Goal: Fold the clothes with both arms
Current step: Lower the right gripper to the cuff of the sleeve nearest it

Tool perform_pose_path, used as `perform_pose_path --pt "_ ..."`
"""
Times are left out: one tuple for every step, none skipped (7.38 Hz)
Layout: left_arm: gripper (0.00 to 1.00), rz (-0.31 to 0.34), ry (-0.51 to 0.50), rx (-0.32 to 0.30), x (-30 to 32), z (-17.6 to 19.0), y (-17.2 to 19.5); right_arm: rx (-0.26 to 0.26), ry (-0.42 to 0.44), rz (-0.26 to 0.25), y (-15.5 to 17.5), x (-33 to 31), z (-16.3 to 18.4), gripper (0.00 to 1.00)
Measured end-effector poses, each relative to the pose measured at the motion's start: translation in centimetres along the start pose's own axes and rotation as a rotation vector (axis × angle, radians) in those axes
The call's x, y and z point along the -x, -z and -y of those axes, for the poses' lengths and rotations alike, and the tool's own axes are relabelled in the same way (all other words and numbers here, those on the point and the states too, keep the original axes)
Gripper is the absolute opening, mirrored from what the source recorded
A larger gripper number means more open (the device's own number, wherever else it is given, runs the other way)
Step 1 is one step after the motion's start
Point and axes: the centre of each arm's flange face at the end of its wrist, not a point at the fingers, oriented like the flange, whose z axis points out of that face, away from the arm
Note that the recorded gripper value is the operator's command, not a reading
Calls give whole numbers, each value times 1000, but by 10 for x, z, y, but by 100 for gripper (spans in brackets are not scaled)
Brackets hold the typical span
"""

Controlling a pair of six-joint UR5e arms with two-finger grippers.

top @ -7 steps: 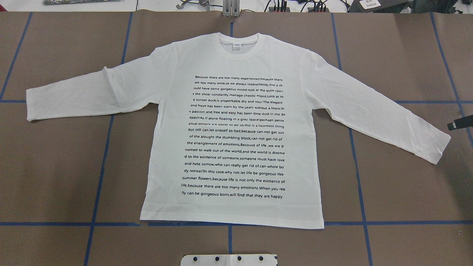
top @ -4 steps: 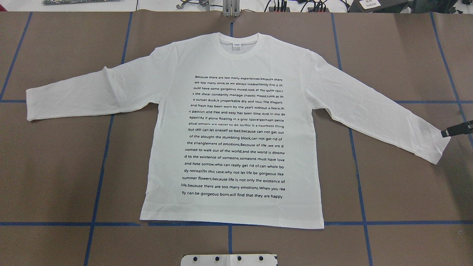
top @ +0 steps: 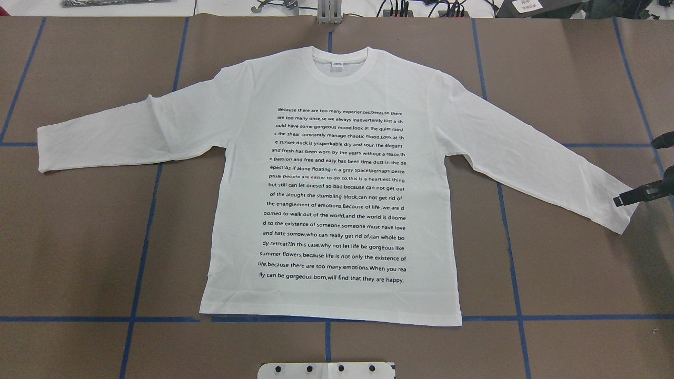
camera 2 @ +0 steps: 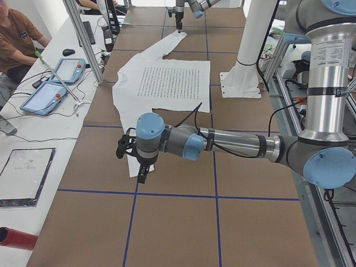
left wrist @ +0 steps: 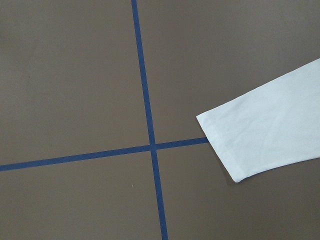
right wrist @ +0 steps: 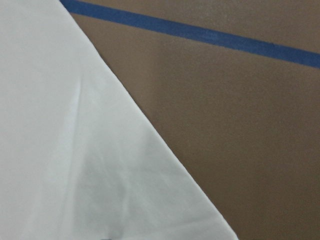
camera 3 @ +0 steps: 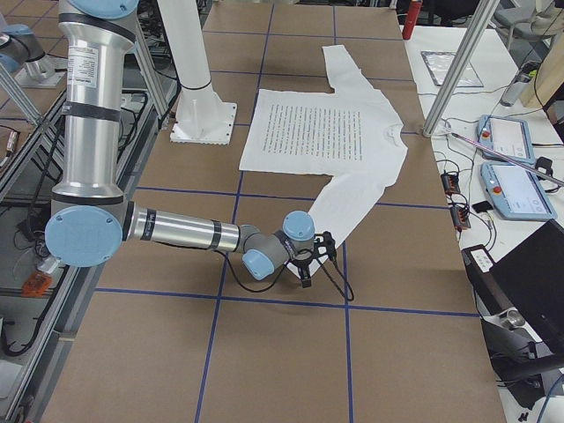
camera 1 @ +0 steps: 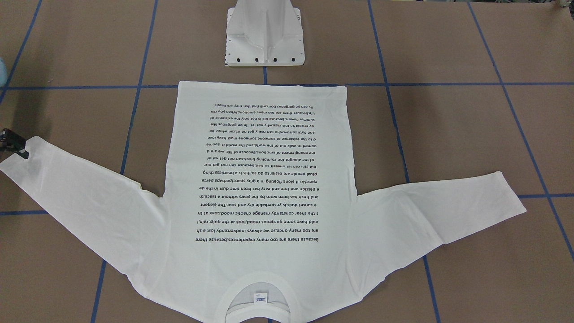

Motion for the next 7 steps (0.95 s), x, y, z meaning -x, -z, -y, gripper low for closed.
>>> perform_pose_path --pt "100 0 -1 -1 -1 0 1 11 -7 -2 -2 -1 -1 78" --pt "100 -1 -2 -3 -2 1 2 18 -12 -5 -3 -2 -2 75" --pt "100 -1 -3 -3 -2 1 2 24 -16 -7 -5 -4 -3 57" --pt "100 -1 -3 -3 -2 1 2 29 -20 -9 -6 -5 -3 40" --pt "100 -1 -3 -4 -2 1 2 31 -23 -11 -6 -4 -2 33" --pt "100 0 -3 -4 -2 1 2 30 -21 -9 -5 -2 1 31" --pt "100 0 -3 -3 -2 1 2 26 -18 -7 -3 3 7 26"
